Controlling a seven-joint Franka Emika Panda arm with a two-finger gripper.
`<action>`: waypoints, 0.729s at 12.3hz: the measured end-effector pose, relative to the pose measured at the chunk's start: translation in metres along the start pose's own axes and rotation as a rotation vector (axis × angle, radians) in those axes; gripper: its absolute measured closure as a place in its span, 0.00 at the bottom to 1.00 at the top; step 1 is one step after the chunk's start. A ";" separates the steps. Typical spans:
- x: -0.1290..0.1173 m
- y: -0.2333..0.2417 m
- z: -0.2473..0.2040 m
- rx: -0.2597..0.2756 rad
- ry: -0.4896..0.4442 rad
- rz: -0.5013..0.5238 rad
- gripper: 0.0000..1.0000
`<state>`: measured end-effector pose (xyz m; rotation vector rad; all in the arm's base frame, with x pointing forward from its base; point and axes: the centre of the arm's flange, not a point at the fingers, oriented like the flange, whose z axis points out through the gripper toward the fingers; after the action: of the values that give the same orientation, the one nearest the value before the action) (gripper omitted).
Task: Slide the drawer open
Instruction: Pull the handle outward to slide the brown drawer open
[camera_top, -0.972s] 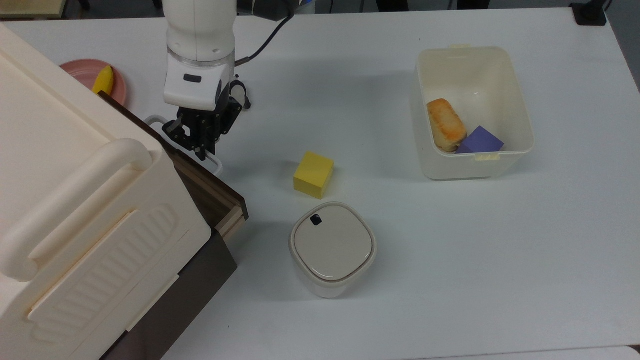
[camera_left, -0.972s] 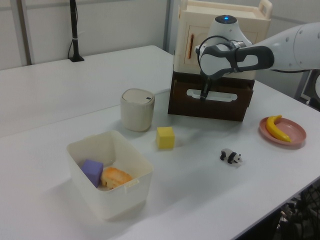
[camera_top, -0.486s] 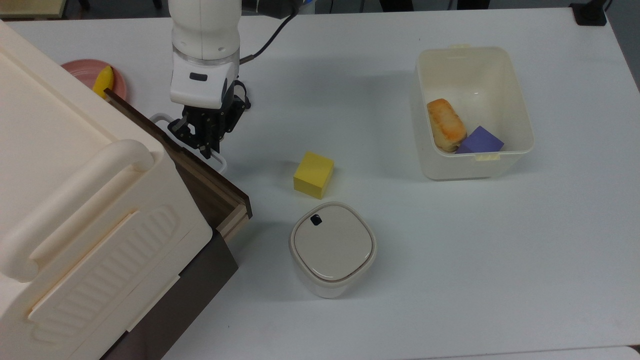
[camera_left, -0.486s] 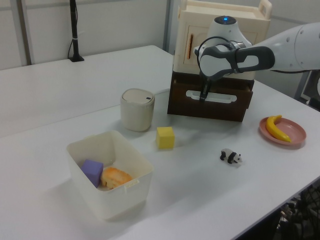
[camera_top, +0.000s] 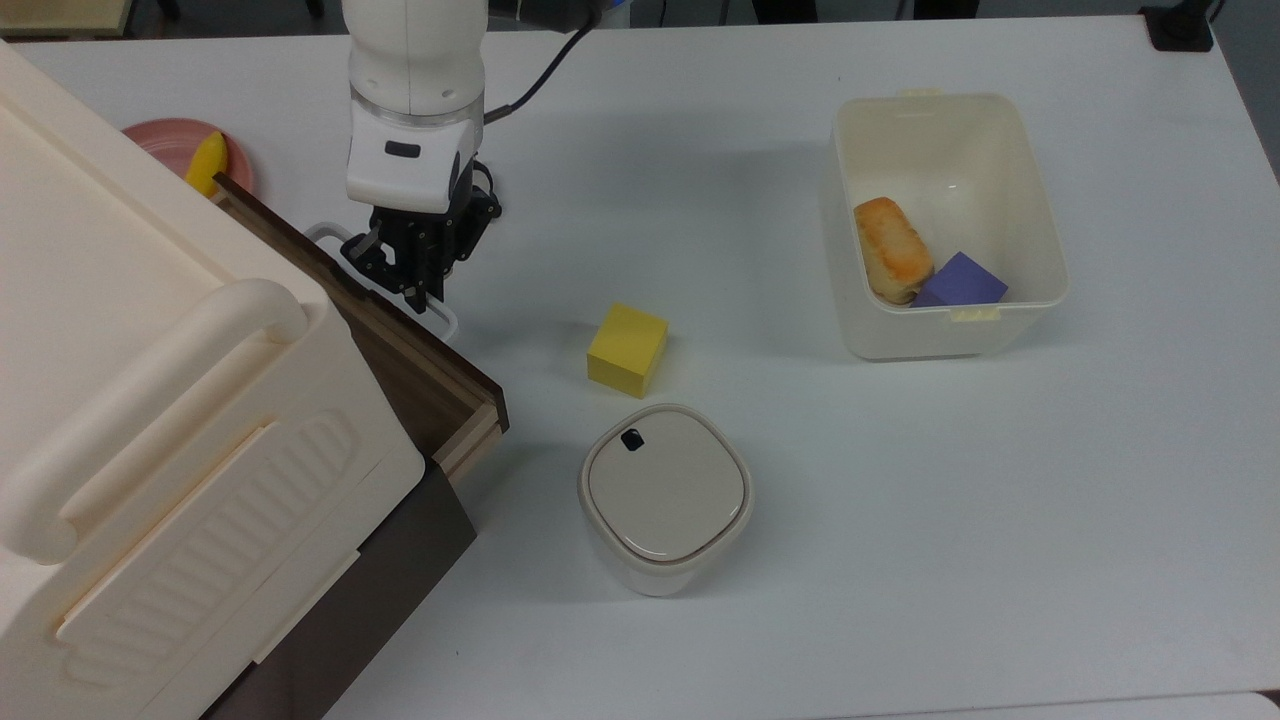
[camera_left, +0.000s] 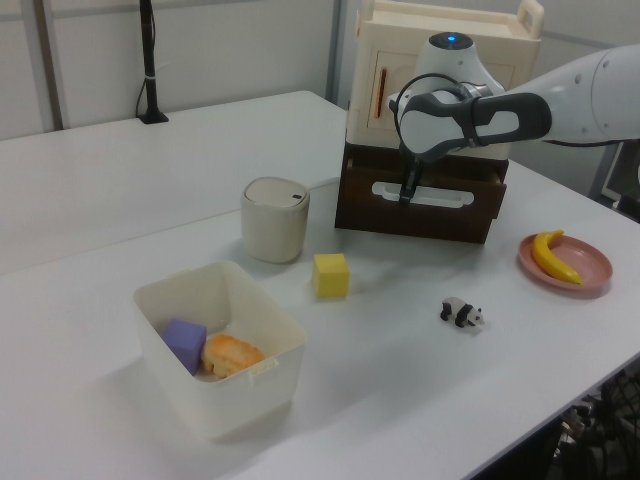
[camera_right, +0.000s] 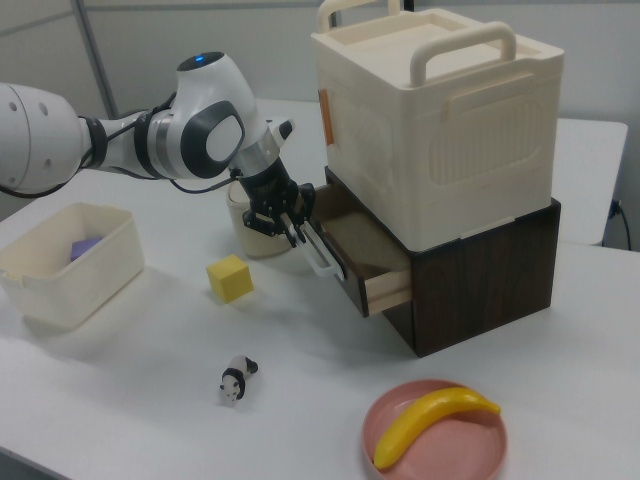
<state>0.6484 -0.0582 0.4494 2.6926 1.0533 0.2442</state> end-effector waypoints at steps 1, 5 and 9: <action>0.000 -0.001 -0.001 0.005 -0.004 -0.002 0.86; 0.000 -0.005 -0.005 0.012 -0.010 -0.005 0.86; 0.000 -0.009 -0.005 0.017 -0.012 -0.010 0.86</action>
<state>0.6411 -0.0508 0.4517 2.6998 1.0700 0.2183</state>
